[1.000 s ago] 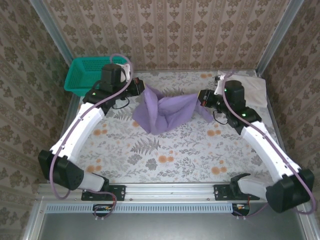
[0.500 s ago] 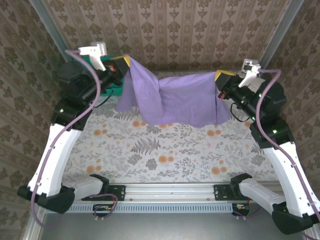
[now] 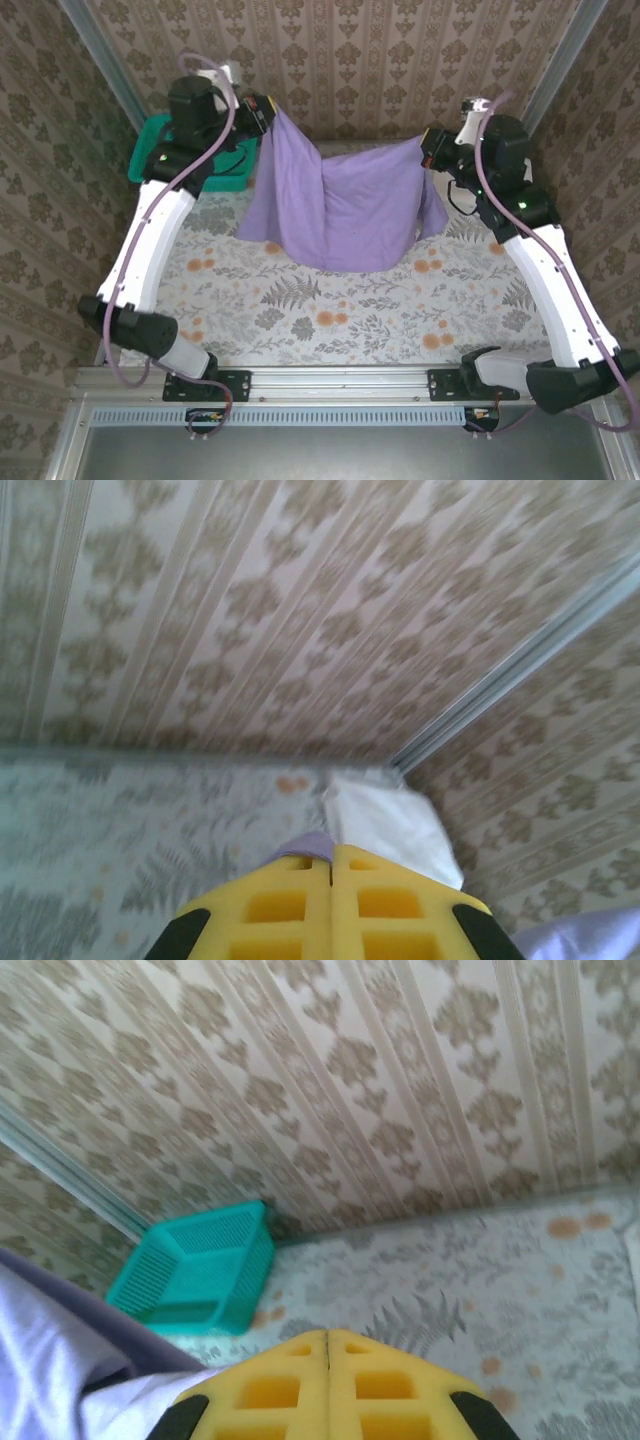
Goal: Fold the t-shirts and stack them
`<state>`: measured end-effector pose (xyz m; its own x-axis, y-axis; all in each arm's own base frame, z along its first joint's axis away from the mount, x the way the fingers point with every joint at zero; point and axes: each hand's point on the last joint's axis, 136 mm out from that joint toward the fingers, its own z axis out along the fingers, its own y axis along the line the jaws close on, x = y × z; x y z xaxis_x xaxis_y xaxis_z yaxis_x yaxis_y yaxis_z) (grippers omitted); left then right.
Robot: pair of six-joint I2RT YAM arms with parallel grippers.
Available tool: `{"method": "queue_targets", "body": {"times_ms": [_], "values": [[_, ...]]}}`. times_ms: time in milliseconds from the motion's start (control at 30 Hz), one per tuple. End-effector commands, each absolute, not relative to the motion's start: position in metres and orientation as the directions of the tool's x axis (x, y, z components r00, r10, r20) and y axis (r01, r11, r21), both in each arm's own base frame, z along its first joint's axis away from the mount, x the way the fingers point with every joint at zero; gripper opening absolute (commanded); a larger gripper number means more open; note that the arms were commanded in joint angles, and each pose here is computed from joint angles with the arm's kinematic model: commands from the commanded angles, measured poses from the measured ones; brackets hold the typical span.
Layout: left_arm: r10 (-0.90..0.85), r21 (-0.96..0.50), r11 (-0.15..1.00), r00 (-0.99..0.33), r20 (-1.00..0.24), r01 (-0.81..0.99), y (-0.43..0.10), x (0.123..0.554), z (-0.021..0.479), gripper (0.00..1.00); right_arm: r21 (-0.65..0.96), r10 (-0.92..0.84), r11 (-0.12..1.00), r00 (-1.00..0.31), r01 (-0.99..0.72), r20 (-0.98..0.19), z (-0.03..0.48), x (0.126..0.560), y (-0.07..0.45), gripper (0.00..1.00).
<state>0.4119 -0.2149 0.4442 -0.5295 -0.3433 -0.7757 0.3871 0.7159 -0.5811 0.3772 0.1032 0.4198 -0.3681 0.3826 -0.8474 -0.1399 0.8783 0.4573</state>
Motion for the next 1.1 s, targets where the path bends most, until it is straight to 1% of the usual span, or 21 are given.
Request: {"method": "queue_targets", "body": {"times_ms": [0,67,133,267,333,433,533,600,633,700,767,800,833,867,900,933,967,1000,1033,1067], "values": [[-0.35,-0.616,0.678,-0.56,-0.751,0.402,-0.214,0.392,0.46,0.0,0.468,0.399,0.874,-0.361,-0.128,-0.843,0.433,0.363,0.097,0.0],[-0.339,-0.613,0.66,-0.556,-0.759,0.434,-0.217,0.387,0.462,0.0,0.454,0.385,0.881,-0.355,-0.133,-0.852,0.434,0.357,0.095,0.0],[-0.327,-0.613,0.623,-0.55,-0.769,0.487,-0.224,0.377,0.469,0.0,0.442,0.377,0.883,-0.32,-0.158,-0.869,0.441,0.348,0.093,0.0],[-0.276,-0.561,0.502,-0.493,-0.825,0.658,-0.242,0.339,0.5,0.0,0.416,0.389,0.88,-0.156,-0.23,-0.908,0.469,0.317,0.085,0.0],[-0.249,-0.491,0.43,-0.424,-0.871,0.757,-0.25,0.308,0.522,0.0,0.39,0.387,0.88,-0.064,-0.272,-0.92,0.488,0.296,0.081,0.0],[-0.256,-0.407,0.405,-0.326,-0.91,0.819,-0.245,0.276,0.546,0.0,0.362,0.381,0.88,0.001,-0.306,-0.925,0.504,0.277,0.078,0.0],[-0.303,-0.391,0.411,-0.282,-0.91,0.823,-0.236,0.266,0.56,0.0,0.361,0.39,0.876,0.028,-0.319,-0.92,0.516,0.271,0.078,0.0],[-0.315,-0.407,0.439,-0.288,-0.905,0.801,-0.233,0.273,0.558,0.0,0.366,0.387,0.883,0.013,-0.293,-0.922,0.515,0.28,0.076,0.0],[-0.315,-0.426,0.463,-0.305,-0.899,0.778,-0.234,0.284,0.552,0.0,0.367,0.378,0.89,-0.01,-0.271,-0.926,0.511,0.291,0.077,0.0],[-0.316,-0.49,0.533,-0.375,-0.871,0.689,-0.233,0.316,0.531,0.0,0.376,0.363,0.908,-0.101,-0.187,-0.926,0.49,0.322,0.077,0.0],[-0.342,-0.572,0.635,-0.474,-0.811,0.519,-0.221,0.366,0.492,0.0,0.356,0.332,0.933,-0.241,-0.061,-0.912,0.454,0.36,0.074,0.0],[-0.378,-0.627,0.684,-0.555,-0.741,0.372,-0.209,0.395,0.459,0.01,0.338,0.315,0.941,-0.331,-0.011,-0.89,0.429,0.381,0.074,0.01],[-0.421,-0.671,0.709,-0.635,-0.648,0.216,-0.196,0.421,0.421,0.06,0.309,0.289,0.951,-0.418,0.021,-0.861,0.404,0.401,0.076,0.06],[-0.451,-0.694,0.714,-0.695,-0.56,0.096,-0.186,0.44,0.387,0.07,0.271,0.266,0.96,-0.512,0.065,-0.817,0.369,0.424,0.075,0.15],[-0.483,-0.701,0.712,-0.748,-0.455,-0.034,-0.175,0.46,0.347,0.2,0.264,0.283,0.957,-0.602,0.122,-0.746,0.336,0.44,0.071,0.31],[-0.495,-0.697,0.707,-0.789,-0.364,-0.123,-0.169,0.473,0.313,0.46,0.289,0.31,0.946,-0.68,0.148,-0.664,0.309,0.453,0.071,0.4],[-0.483,-0.678,0.719,-0.81,-0.332,-0.15,-0.168,0.482,0.293,0.55,0.292,0.32,0.941,-0.725,0.171,-0.61,0.286,0.461,0.069,0.45],[-0.463,-0.635,0.751,-0.829,-0.312,-0.18,-0.165,0.485,0.272,0.6,0.286,0.34,0.935,-0.751,0.208,-0.566,0.265,0.466,0.064,0.51],[-0.439,-0.582,0.79,-0.839,-0.322,-0.19,-0.162,0.484,0.26,0.7,0.3,0.357,0.928,-0.764,0.222,-0.537,0.251,0.467,0.062,0.55],[-0.411,-0.542,0.821,-0.846,-0.339,-0.181,-0.161,0.481,0.254,0.76,0.318,0.371,0.921,-0.762,0.227,-0.531,0.246,0.466,0.061,0.6]]}}
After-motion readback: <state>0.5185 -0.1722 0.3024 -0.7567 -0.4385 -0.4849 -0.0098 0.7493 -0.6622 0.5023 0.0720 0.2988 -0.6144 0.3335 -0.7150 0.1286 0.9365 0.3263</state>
